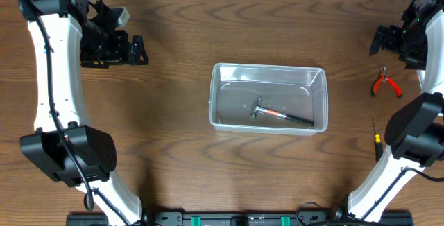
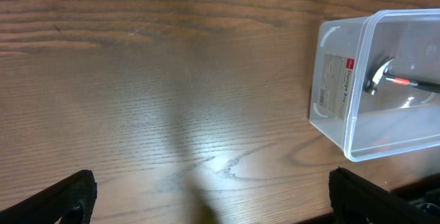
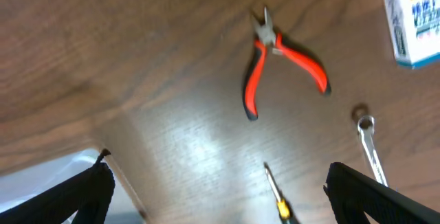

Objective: Pack container
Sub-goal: 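Move the right gripper over the red-black pliers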

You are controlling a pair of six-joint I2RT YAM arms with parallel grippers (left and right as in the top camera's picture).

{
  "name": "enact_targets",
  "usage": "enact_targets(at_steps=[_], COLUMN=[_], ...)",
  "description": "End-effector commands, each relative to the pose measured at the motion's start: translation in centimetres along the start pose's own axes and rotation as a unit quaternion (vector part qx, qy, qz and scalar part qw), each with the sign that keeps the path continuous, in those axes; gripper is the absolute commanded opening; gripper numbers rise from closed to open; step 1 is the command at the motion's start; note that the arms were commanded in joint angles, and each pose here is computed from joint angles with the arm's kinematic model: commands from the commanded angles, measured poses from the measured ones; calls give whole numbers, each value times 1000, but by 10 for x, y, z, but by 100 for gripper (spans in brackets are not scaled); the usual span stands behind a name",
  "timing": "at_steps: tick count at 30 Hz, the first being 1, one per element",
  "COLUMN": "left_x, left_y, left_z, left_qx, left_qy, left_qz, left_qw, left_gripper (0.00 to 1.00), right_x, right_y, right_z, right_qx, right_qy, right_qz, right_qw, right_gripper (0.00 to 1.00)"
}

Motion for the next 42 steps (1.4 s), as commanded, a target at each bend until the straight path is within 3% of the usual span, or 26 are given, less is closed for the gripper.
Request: enact_targets(at_steps=[1,17,25,42], left_x=[2,2,2,2], left_y=[2,2,2,2], left_z=[0,0,0,0], left_qx=[4,5,5,4], left_qy=[2,2,2,2], left_qz=[-5,-5,-5,-5], left_qw=[1000,1000,1000,1000], left_gripper=[98,98,98,98], right_x=[-5,-18,-20,-14], right_y=[13,75,92,110], right_z=[-4,-5,-5,-4], right_qx=[10,81,92,88], right_qy=[-5,-34,-4,-22], right_qz=[-5,45,46,13], right_qw=[1000,995,995,996], right_gripper=[99,98,97,94])
Point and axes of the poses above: each gripper's point midway between its finger pads, its own y axis out along the fingers, its own x axis along the line the jaws close on, z = x × y, the point moved 7 cm from there along -y, back along the fingers, and after that the axes turned 5 degrees about -y, right-handed, at the moved point
